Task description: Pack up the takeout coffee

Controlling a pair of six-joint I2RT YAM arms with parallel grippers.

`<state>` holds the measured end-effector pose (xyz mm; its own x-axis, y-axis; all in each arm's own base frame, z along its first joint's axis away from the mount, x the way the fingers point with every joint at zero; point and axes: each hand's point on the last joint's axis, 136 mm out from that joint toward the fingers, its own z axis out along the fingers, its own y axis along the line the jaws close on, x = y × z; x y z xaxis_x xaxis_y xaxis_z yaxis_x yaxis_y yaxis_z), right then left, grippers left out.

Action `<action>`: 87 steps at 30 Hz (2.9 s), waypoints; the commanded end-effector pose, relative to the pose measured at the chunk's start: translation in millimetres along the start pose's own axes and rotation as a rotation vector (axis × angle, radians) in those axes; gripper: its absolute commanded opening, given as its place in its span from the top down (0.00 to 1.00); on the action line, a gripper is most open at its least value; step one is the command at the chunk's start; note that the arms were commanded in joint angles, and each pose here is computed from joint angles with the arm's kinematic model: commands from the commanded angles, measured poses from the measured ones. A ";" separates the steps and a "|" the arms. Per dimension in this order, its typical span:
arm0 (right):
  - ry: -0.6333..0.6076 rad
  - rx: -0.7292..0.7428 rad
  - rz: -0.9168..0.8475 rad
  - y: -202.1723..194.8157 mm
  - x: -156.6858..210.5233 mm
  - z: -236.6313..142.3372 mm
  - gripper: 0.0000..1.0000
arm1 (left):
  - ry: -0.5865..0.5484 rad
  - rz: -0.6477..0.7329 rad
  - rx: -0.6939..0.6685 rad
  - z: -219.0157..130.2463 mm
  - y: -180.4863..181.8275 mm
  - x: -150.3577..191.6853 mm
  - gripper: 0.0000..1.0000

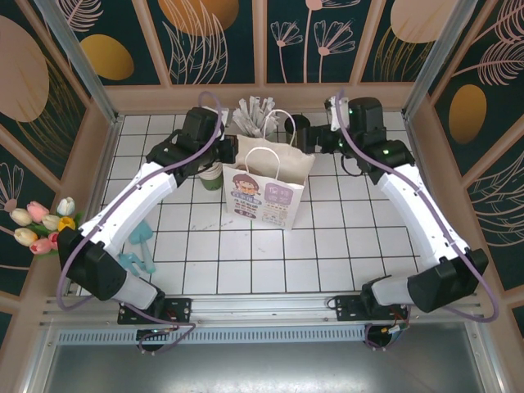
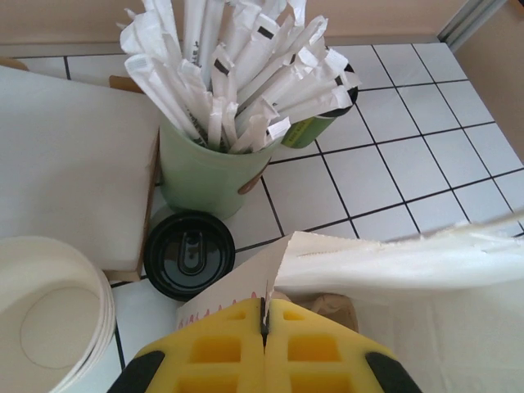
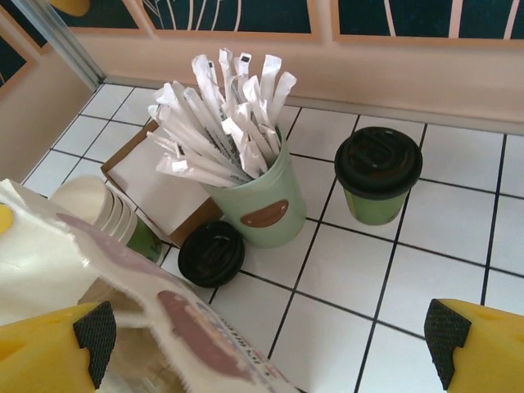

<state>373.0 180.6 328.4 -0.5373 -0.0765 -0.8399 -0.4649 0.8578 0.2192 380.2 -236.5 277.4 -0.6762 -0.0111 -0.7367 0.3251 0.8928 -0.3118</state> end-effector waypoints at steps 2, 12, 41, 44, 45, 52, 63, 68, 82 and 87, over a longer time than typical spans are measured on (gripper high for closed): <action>-0.011 -0.200 -0.169 27.8 -10.2 11.4 0.01 | 0.023 0.078 0.023 6.7 -2.3 -2.8 0.93; 0.172 -0.486 -0.175 57.2 41.8 34.0 0.01 | 0.065 0.193 0.003 22.2 2.1 -14.0 0.91; 0.006 -0.368 0.097 47.9 49.7 15.2 0.01 | 0.046 0.456 0.101 26.0 -7.0 -29.2 0.80; 0.072 -0.395 0.088 61.1 58.4 19.1 0.01 | 0.018 0.468 0.141 24.9 -16.7 -37.9 0.87; 0.090 -0.402 0.082 65.7 62.0 19.6 0.01 | 0.033 0.474 0.154 31.9 -17.5 -34.8 0.90; 0.158 -0.507 0.119 105.2 75.8 15.4 0.01 | 0.049 0.552 0.169 45.0 -19.4 -37.2 0.84; 0.084 -0.440 0.157 111.5 54.4 15.8 0.01 | -0.031 0.596 0.226 39.9 -34.0 -53.1 0.83; 0.026 -0.334 0.134 93.1 41.2 1.8 0.01 | -0.066 0.596 0.257 32.1 -39.0 -49.9 0.83; 0.009 -0.219 0.151 52.0 47.8 -15.7 0.01 | -0.095 0.489 0.512 6.2 -74.9 -31.9 0.90; -0.039 -0.211 0.134 50.4 40.2 -22.6 0.01 | -0.094 0.519 0.411 21.1 -57.3 -29.3 0.90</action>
<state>314.8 215.2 308.9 -0.6175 0.0525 -0.7848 -0.5171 0.7248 0.4554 388.4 -299.7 293.2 -0.3537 0.3318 -0.8745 0.8343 0.5346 -0.1346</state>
